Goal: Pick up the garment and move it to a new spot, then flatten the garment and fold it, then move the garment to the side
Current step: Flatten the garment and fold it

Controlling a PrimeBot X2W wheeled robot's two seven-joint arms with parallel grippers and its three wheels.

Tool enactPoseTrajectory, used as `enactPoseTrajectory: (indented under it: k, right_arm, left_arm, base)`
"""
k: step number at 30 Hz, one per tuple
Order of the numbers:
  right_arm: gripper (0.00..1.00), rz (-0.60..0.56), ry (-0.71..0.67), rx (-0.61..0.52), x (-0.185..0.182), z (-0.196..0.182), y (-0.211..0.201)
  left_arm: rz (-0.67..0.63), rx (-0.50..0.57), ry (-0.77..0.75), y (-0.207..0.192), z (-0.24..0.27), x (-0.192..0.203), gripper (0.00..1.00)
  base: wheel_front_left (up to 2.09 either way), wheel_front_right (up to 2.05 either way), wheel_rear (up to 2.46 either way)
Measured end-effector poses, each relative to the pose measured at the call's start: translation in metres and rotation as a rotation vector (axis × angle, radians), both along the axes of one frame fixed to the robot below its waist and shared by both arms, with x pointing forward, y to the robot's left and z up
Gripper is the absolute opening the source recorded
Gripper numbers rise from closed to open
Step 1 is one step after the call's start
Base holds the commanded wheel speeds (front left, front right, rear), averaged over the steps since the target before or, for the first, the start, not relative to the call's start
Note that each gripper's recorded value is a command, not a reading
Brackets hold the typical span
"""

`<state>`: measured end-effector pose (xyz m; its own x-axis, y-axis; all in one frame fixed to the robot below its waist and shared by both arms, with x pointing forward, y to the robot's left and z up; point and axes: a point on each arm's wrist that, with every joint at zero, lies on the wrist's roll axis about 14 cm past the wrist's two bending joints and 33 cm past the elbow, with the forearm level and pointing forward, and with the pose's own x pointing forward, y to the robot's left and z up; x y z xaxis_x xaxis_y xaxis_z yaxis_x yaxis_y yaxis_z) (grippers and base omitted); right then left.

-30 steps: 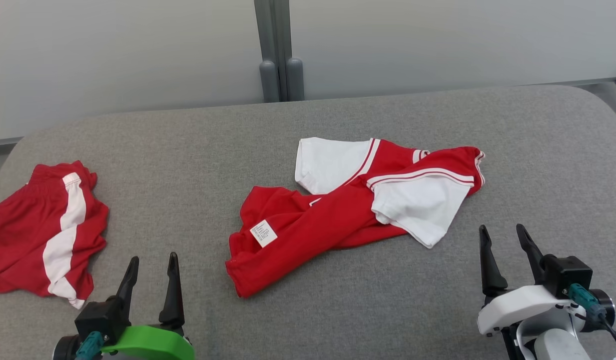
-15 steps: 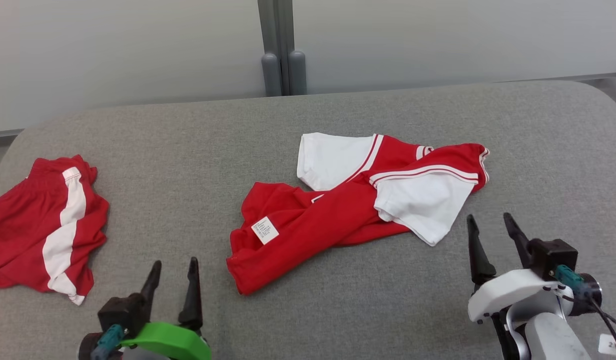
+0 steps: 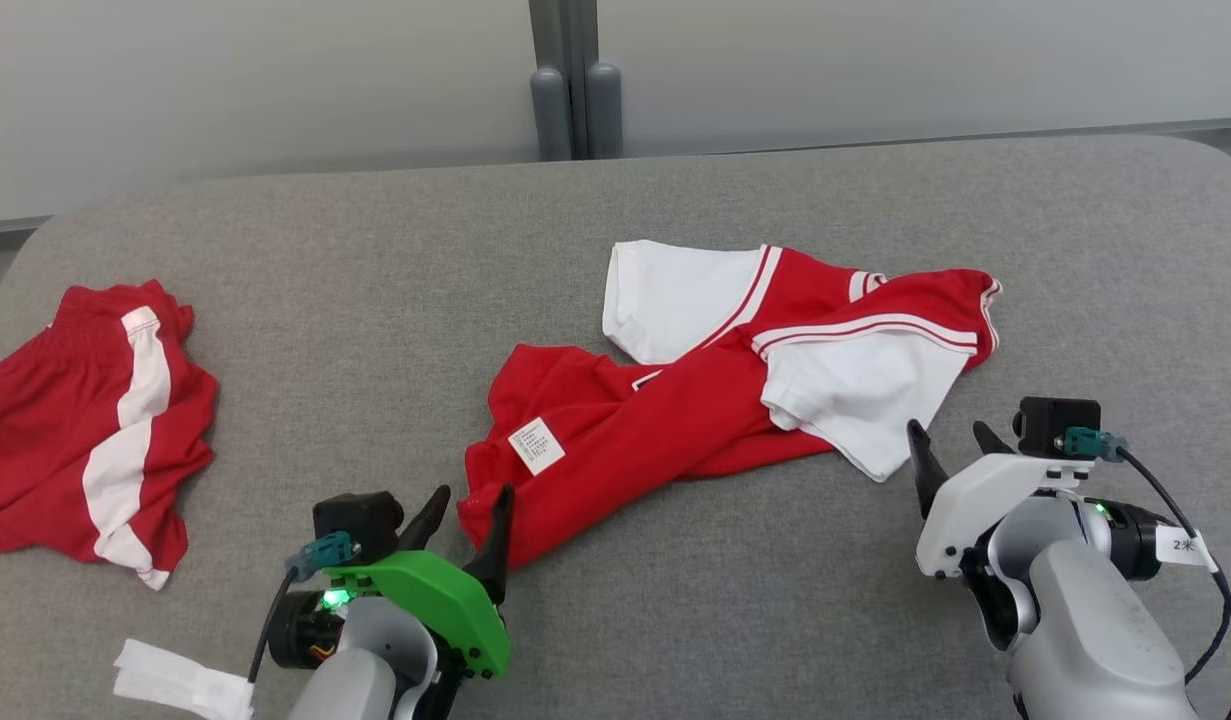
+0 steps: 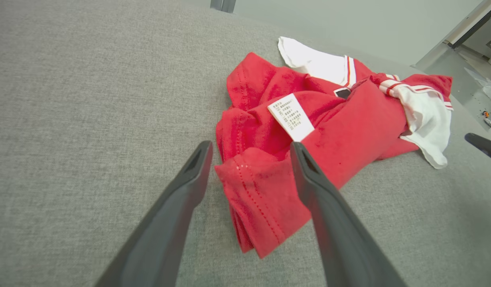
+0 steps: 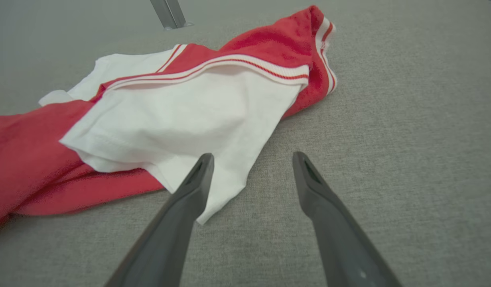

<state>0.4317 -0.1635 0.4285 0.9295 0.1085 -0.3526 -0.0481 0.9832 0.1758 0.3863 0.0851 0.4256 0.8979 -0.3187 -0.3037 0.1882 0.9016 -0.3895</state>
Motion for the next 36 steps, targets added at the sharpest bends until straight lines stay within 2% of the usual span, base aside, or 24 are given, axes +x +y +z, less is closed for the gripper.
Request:
enactPoseTrajectory:
  k: [4, 11, 27, 28, 29, 30, 31, 32, 33, 34, 36]
  right_arm:
    - [1.0, 0.012, 0.106, 0.001, -0.001, -0.026, 0.005]
    - [1.0, 0.052, 0.172, -0.009, 0.002, -0.047, 0.019]
    - [1.0, 0.131, 0.23, -0.031, 0.005, -0.057, 0.037]
    - [0.81, 0.137, 0.231, -0.03, 0.005, -0.057, 0.039]
    - [0.53, 0.142, 0.231, -0.028, 0.005, -0.058, 0.041]
    - [0.34, 0.149, 0.233, -0.029, 0.004, -0.058, 0.042]
    - [0.12, 0.154, 0.235, -0.03, 0.003, -0.058, 0.043]
    - [0.0, 0.16, 0.238, -0.031, 0.002, -0.059, 0.045]
    - [0.0, 0.166, 0.239, -0.03, 0.002, -0.059, 0.048]
    - [0.0, 0.174, 0.236, -0.025, 0.001, -0.059, 0.051]
    - [0.0, 0.171, 0.222, -0.015, 0.001, -0.057, 0.054]
  left_arm:
    - [-0.008, 0.017, 0.084, -0.003, -0.013, -0.004, 1.0]
    - [0.013, 0.038, 0.123, 0.001, -0.02, -0.003, 1.0]
    - [0.013, 0.028, 0.177, -0.001, -0.025, -0.005, 1.0]
    - [0.013, 0.027, 0.177, -0.002, -0.025, -0.005, 0.95]
    - [0.014, 0.025, 0.178, -0.002, -0.025, -0.005, 0.91]
    - [0.015, 0.022, 0.173, -0.002, -0.025, -0.004, 0.79]
    - [0.017, 0.02, 0.165, -0.002, -0.023, -0.003, 0.57]
    - [0.021, 0.02, 0.155, -0.002, -0.021, -0.002, 0.43]
    - [0.021, 0.02, 0.148, -0.002, -0.019, -0.001, 0.19]
    - [0.023, 0.018, 0.134, -0.002, -0.016, 0.001, 0.01]
    - [0.023, 0.017, 0.122, -0.003, -0.014, 0.002, 0.0]
  base:
    - [0.0, 0.0, 0.0]
    - [0.0, 0.0, 0.0]
    - [0.0, 0.0, 0.0]
    - [0.0, 0.0, 0.0]
    - [0.0, 0.0, 0.0]
    - [0.0, 0.0, 0.0]
    - [0.0, 0.0, 0.0]
    - [0.0, 0.0, 0.0]
    - [0.0, 0.0, 0.0]
    - [0.0, 0.0, 0.0]
    - [0.0, 0.0, 0.0]
